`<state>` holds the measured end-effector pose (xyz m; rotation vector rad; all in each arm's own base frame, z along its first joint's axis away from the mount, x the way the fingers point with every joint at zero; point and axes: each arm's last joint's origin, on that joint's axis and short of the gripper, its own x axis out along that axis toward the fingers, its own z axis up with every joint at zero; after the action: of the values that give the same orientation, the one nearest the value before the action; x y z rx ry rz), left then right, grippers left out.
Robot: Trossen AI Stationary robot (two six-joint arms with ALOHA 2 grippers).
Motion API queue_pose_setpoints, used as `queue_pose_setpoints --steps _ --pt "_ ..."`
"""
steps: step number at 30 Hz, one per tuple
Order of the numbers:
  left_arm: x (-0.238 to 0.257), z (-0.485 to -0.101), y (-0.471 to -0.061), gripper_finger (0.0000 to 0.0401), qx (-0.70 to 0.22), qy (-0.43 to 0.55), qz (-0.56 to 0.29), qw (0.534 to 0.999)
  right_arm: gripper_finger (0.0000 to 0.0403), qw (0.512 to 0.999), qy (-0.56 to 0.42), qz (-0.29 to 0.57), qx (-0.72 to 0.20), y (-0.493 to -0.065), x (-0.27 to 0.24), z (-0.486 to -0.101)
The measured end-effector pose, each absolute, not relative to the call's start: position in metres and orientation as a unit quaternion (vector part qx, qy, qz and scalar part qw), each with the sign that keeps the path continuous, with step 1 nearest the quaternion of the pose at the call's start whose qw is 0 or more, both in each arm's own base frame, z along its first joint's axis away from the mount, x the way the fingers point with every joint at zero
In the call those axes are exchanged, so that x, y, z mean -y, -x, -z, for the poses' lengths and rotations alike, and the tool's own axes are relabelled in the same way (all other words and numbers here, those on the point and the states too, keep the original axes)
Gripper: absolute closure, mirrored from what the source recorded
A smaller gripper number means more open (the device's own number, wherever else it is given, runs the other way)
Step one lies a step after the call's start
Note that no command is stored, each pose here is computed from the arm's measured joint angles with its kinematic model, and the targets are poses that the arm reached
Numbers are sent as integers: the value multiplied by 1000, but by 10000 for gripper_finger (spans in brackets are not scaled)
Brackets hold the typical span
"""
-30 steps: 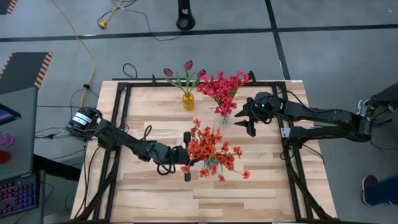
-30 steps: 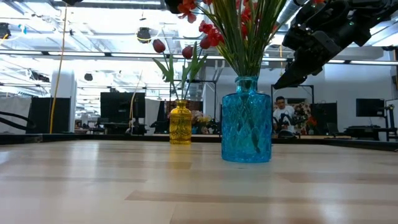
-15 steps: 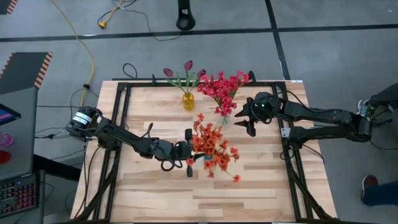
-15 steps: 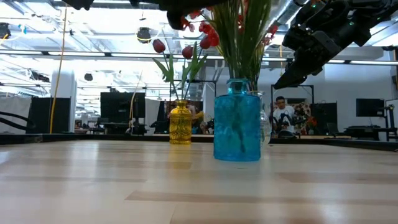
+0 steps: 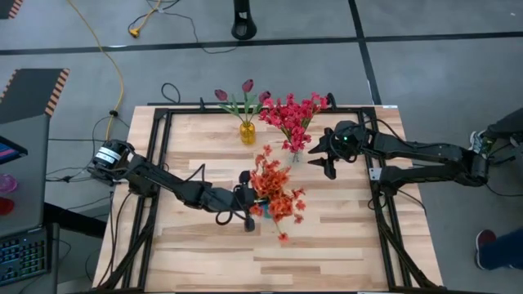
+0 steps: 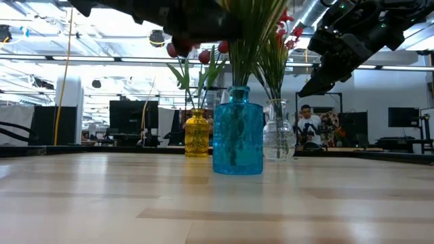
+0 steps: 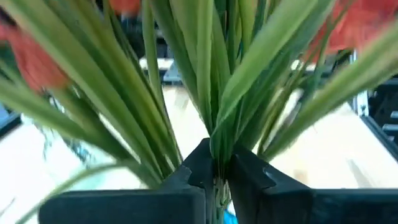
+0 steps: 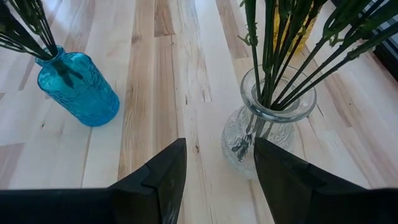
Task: Sort flowers into vase by color
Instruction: Put the orange flowers into the blue vase
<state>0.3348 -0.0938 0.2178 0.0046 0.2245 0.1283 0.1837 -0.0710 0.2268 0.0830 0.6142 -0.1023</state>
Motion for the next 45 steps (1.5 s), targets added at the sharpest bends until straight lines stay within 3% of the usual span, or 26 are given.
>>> queue_pose_setpoints --steps 9,22,45 --pt "93 -212 -333 331 -140 28 -72 987 188 951 -41 50 -302 -184 71 -227" --pt "93 -217 -329 223 -145 15 -60 988 188 951 -41 50 -302 -184 71 -227" --pt "75 -263 -272 216 -232 26 -66 970 188 950 -61 57 -301 -184 71 -227"
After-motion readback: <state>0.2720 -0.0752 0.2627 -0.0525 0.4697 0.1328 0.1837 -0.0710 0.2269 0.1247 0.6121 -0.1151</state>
